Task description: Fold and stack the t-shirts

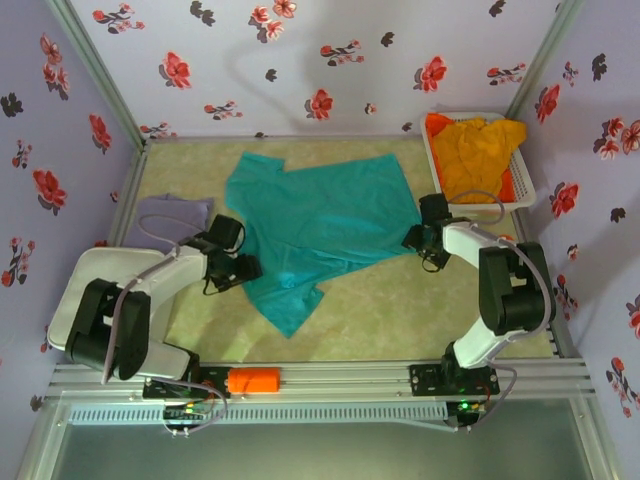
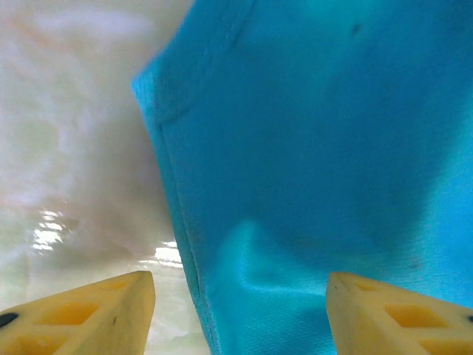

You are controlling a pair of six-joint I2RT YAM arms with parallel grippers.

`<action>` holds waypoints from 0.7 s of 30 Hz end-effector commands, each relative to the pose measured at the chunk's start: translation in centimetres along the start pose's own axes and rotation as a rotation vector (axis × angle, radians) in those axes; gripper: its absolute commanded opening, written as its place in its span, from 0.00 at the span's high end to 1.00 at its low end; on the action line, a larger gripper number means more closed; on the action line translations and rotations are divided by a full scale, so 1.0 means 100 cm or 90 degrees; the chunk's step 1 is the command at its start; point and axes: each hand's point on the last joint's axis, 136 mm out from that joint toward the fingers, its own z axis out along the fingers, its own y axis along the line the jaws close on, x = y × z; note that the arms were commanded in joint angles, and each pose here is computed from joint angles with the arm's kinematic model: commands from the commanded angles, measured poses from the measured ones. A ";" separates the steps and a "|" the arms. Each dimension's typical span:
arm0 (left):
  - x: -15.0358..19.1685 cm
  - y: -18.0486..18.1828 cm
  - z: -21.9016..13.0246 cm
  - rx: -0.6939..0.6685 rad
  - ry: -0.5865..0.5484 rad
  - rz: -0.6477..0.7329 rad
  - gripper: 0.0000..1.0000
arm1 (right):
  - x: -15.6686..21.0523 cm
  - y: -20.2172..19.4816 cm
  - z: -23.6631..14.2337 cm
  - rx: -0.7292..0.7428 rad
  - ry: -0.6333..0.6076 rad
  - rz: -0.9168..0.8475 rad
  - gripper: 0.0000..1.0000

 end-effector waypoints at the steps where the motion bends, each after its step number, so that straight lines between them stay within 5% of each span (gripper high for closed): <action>1: -0.012 0.000 0.011 -0.020 -0.049 -0.027 0.41 | -0.005 0.011 0.003 -0.029 0.006 0.000 0.35; 6: -0.019 0.008 0.018 -0.060 -0.072 -0.024 0.57 | -0.003 0.010 -0.004 -0.030 0.006 -0.005 0.55; 12: -0.036 0.014 0.012 -0.094 -0.114 -0.015 0.75 | 0.006 0.009 -0.023 -0.042 0.029 -0.027 0.92; 18: -0.040 0.021 0.009 -0.132 -0.091 0.007 1.00 | 0.011 0.007 -0.056 -0.045 0.052 -0.050 0.98; 21: -0.042 0.033 0.001 -0.167 -0.088 0.010 1.00 | 0.006 0.009 -0.074 -0.056 0.046 -0.048 0.98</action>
